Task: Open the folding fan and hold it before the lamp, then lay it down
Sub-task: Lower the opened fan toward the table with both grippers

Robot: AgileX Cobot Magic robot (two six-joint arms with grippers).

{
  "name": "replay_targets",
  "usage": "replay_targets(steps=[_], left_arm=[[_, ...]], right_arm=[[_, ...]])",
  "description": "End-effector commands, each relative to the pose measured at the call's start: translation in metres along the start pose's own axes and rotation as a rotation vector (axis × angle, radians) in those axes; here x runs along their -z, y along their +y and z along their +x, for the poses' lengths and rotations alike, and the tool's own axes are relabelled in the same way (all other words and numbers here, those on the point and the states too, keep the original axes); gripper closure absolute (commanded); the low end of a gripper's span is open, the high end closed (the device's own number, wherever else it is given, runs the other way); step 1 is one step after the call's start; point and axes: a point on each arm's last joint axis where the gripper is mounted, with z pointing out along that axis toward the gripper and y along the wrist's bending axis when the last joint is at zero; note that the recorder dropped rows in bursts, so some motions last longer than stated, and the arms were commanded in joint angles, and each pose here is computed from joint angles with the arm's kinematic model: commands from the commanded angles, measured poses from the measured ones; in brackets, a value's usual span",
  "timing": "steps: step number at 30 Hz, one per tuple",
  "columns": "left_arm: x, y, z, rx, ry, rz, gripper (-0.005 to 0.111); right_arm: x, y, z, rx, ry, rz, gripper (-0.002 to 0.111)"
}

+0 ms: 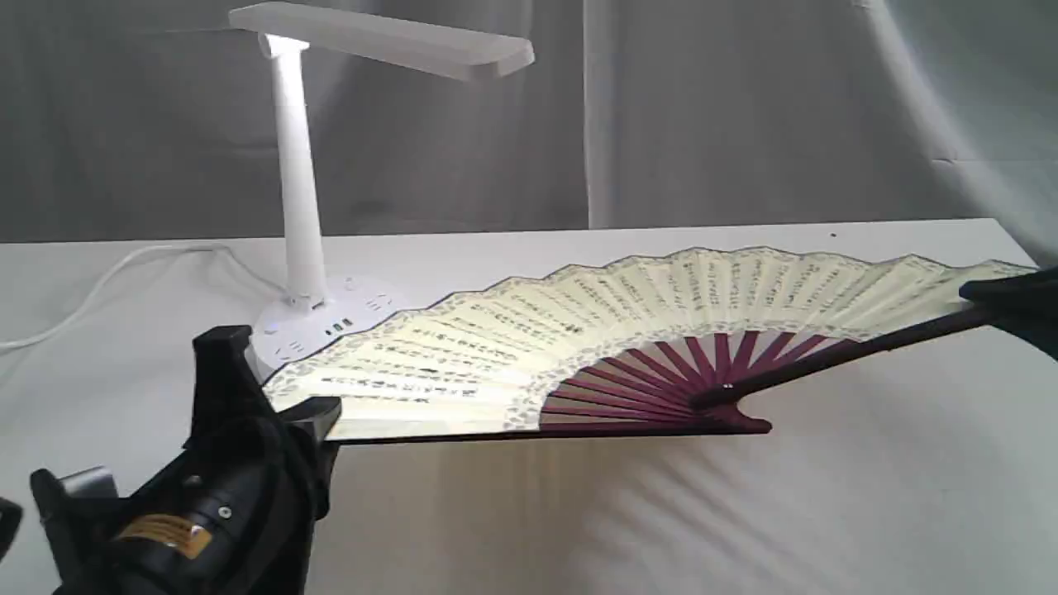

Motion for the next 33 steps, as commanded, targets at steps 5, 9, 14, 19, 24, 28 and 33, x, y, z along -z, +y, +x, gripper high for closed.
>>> replay_targets(steps=[5,9,14,19,24,28,33], left_arm=[[-0.027,0.011,0.007,0.042,-0.065,-0.026,0.106],[-0.032,0.019,0.009,0.034,-0.055,-0.041,0.104],[-0.034,0.023,0.009,0.031,-0.050,-0.049,0.090],[-0.034,0.023,0.009,0.023,-0.050,-0.050,0.073],[-0.034,0.024,0.009,0.020,-0.051,-0.052,0.055],[-0.034,0.026,0.009,-0.036,-0.052,-0.078,0.046],[-0.034,0.026,0.009,-0.232,-0.045,-0.083,0.045]], right_arm=[[-0.005,-0.031,-0.013,0.027,-0.038,0.092,0.108],[-0.009,-0.042,-0.015,0.017,-0.025,0.103,0.108],[-0.012,-0.050,-0.016,-0.005,-0.015,0.110,0.108],[-0.013,-0.052,-0.016,-0.007,-0.016,0.114,0.106],[-0.013,-0.054,-0.016,0.002,-0.012,0.135,0.087],[-0.012,-0.059,-0.015,0.029,-0.001,0.191,0.069],[-0.012,-0.062,-0.015,0.045,0.006,0.221,0.053]])
